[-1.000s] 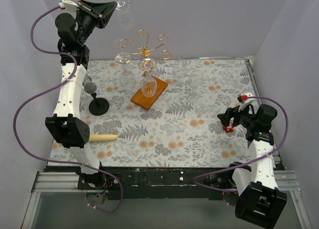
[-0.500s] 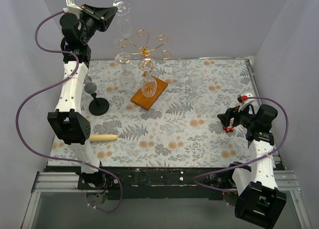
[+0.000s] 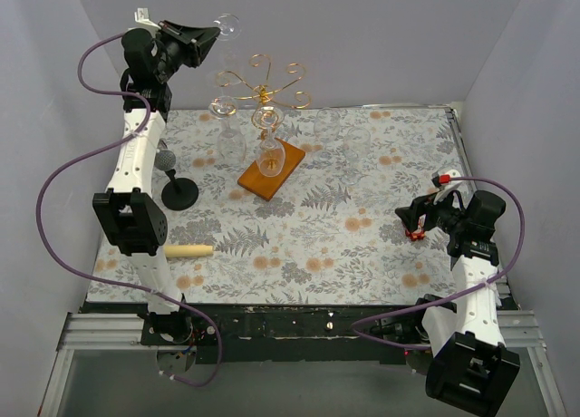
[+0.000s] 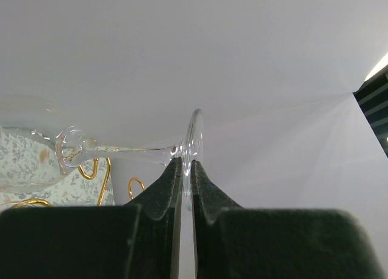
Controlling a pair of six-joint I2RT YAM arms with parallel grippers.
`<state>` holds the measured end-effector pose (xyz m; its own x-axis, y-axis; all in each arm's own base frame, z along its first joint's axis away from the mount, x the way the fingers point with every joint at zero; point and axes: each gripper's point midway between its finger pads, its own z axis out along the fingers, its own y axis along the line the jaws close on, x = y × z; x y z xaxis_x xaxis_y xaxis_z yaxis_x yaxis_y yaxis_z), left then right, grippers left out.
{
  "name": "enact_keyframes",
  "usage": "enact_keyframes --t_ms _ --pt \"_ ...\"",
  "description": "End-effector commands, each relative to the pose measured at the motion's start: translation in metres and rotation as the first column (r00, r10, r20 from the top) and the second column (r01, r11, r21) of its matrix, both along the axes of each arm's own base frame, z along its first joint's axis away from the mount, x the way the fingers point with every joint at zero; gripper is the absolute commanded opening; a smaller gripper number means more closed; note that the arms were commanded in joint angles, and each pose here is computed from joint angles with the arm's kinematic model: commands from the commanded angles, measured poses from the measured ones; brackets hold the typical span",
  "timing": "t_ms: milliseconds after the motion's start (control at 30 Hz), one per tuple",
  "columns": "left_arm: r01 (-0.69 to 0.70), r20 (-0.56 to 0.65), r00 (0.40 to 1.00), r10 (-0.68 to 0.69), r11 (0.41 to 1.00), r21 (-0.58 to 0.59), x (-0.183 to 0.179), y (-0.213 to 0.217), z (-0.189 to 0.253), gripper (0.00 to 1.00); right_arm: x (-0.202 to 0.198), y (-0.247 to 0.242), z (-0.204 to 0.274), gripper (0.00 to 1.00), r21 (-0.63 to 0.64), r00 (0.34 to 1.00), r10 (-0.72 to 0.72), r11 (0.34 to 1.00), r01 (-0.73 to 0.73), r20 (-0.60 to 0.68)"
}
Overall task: Place the wine glass upside down on the wine glass rack
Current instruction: Turn the wine glass upside down at the wine rack.
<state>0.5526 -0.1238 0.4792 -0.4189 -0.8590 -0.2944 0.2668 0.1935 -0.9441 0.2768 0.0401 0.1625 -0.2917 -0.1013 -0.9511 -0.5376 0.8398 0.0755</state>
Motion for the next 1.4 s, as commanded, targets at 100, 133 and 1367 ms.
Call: enact_keyframes --t_ms 100,133,1367 --pt "0.035 0.095 0.995 -0.035 0.999 0.007 -0.024 -0.015 0.039 0.0 0.002 -0.001 0.013 0.8 -0.017 0.998 0.01 1.0 -0.009 0.061" --pt "0.034 0.096 0.995 -0.035 0.999 0.009 -0.023 -0.016 0.039 0.0 0.002 -0.001 0.014 0.8 -0.017 0.998 0.01 1.0 -0.009 0.062" --pt "0.117 -0.033 0.993 -0.115 0.991 0.068 -0.016 -0.079 -0.01 0.0 0.002 -0.003 0.018 0.8 -0.021 0.997 0.001 1.0 0.001 0.084"
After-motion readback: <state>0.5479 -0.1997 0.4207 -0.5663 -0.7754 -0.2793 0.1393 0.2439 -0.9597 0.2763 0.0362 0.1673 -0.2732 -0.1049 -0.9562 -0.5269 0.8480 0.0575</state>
